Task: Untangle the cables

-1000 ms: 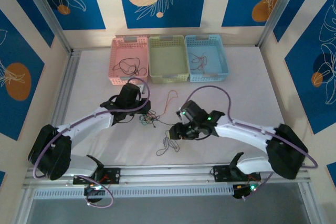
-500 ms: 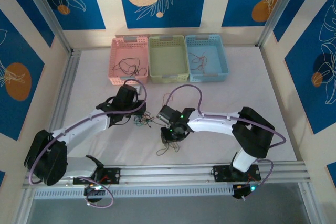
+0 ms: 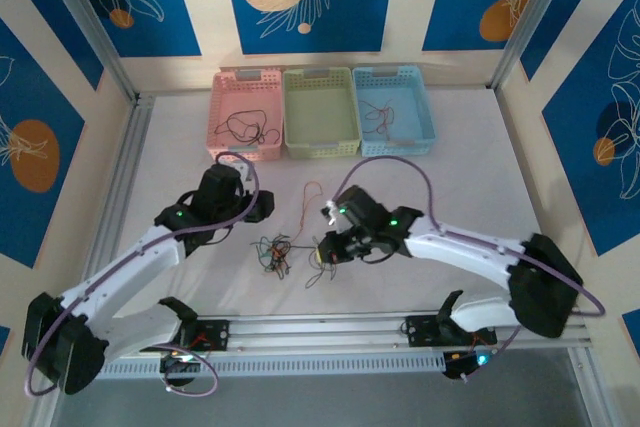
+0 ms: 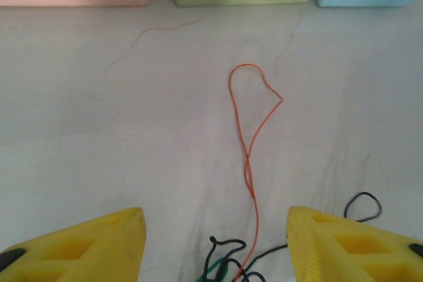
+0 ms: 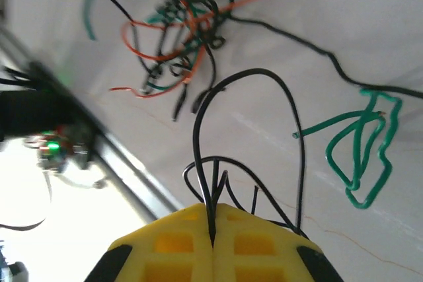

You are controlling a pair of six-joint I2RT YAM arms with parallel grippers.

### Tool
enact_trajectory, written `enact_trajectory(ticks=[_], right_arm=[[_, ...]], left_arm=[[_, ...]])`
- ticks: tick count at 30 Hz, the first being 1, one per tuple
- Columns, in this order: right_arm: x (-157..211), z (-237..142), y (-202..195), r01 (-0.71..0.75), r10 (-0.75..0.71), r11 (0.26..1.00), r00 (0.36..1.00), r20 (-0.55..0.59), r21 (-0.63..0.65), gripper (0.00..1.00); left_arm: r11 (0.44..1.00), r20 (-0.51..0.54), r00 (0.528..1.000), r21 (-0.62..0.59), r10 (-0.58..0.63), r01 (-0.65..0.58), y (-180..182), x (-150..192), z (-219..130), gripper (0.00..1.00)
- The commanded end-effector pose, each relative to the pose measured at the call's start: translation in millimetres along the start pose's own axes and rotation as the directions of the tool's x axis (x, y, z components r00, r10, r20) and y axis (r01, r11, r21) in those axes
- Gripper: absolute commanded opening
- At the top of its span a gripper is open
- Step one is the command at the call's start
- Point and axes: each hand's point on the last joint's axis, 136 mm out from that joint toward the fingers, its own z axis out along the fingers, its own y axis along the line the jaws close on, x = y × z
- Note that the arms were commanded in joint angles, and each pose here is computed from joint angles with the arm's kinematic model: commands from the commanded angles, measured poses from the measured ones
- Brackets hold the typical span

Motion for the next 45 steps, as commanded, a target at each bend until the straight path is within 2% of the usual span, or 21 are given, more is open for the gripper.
enact_trajectory(ticks=[1, 3, 5, 7, 10, 13, 16, 22, 25, 27, 31, 35, 37, 41, 45], right_arm=[[-0.4, -31.0, 34.7, 0.066, -0.061, 0.952, 0.998, 0.025, -0.3, 0.0], [-5.8, -47.2, 40.0, 0.08, -0.06, 0.929, 0.996, 0.068, -0.362, 0.0], [-12.7, -59.6, 43.5, 0.073, -0.037, 0.907, 0.995, 0.094, -0.415, 0.0], [-22.8, -67.8, 42.4, 0.038, 0.014, 0.898, 0.993, 0.116, -0.438, 0.0], [-43.6, -78.9, 27.3, -0.075, 0.155, 0.902, 0.975, 0.157, -0.425, 0.0], [-59.3, -89.9, 3.0, -0.19, 0.286, 0.906, 0.934, 0.215, -0.379, 0.0], [-66.6, -102.6, -6.7, -0.207, 0.308, 0.918, 0.909, 0.28, -0.338, 0.0], [-78.0, -125.0, -11.6, -0.18, 0.285, 0.942, 0.876, 0.39, -0.283, 0.0], [-95.7, -135.0, -4.7, -0.163, 0.278, 0.945, 0.858, 0.432, -0.284, 0.0], [-112.7, -139.6, 5.7, -0.133, 0.26, 0.947, 0.85, 0.458, -0.292, 0.0], [-155.8, -129.6, 21.7, -0.09, 0.2, 0.967, 0.852, 0.484, -0.24, 0.0], [-214.5, -106.5, 38.9, -0.043, 0.142, 0.978, 0.856, 0.497, -0.205, 0.0], [-247.3, -87.5, 38.9, -0.041, 0.125, 0.984, 0.856, 0.501, -0.175, 0.0], [-316.9, -48.4, 45.8, -0.003, 0.103, 0.981, 0.854, 0.509, -0.193, 0.0], [-370.0, -8.5, 57.0, 0.034, 0.075, 0.979, 0.86, 0.505, -0.202, 0.0]], left_arm=[[0.994, -0.032, 0.999, 0.111, 0.016, -0.012, -14.1, 11.5, -13.0, 0.6], [0.966, -0.039, 0.999, 0.257, 0.012, -0.002, -38.3, 14.7, -20.3, 0.61], [0.916, -0.049, 0.999, 0.402, -0.003, 0.022, -62.8, 17.0, -28.8, 0.62], [0.868, -0.055, 0.999, 0.496, 0.0, 0.027, -79.8, 19.4, -36.2, 0.63], [0.855, -0.052, 0.998, 0.518, 0.026, 0.005, -85.3, 25.5, -38.8, 0.64], [0.881, -0.075, 0.997, 0.474, 0.028, 0.011, -77.3, 32.4, -32.6, 0.64], [0.927, -0.075, 0.997, 0.375, 0.025, 0.005, -62.3, 27.9, -37.8, 0.64], [0.99, 0.084, 0.991, 0.082, 0.104, -0.111, -21.1, -14.2, -98.3, 0.65], [0.988, 0.167, 0.975, -0.086, 0.144, -0.131, 10.2, -22.6, -129.6, 0.68], [0.981, 0.2, 0.968, -0.15, 0.154, -0.125, 26.2, -18.8, -146.2, 0.69], [0.978, 0.255, 0.956, -0.184, 0.145, -0.099, 44.2, -4.2, -166.1, 0.74], [0.982, 0.314, 0.936, -0.152, 0.159, -0.116, 40.9, -6.0, -177.5, 0.77], [0.978, 0.313, 0.935, -0.171, 0.165, -0.115, 44.4, -5.6, -177.0, 0.77], [0.98, 0.298, 0.94, -0.158, 0.166, -0.123, 42.8, -1.5, -171.0, 0.78], [0.98, 0.3, 0.94, -0.159, 0.165, -0.121, 43.5, -1.0, -171.1, 0.78]])
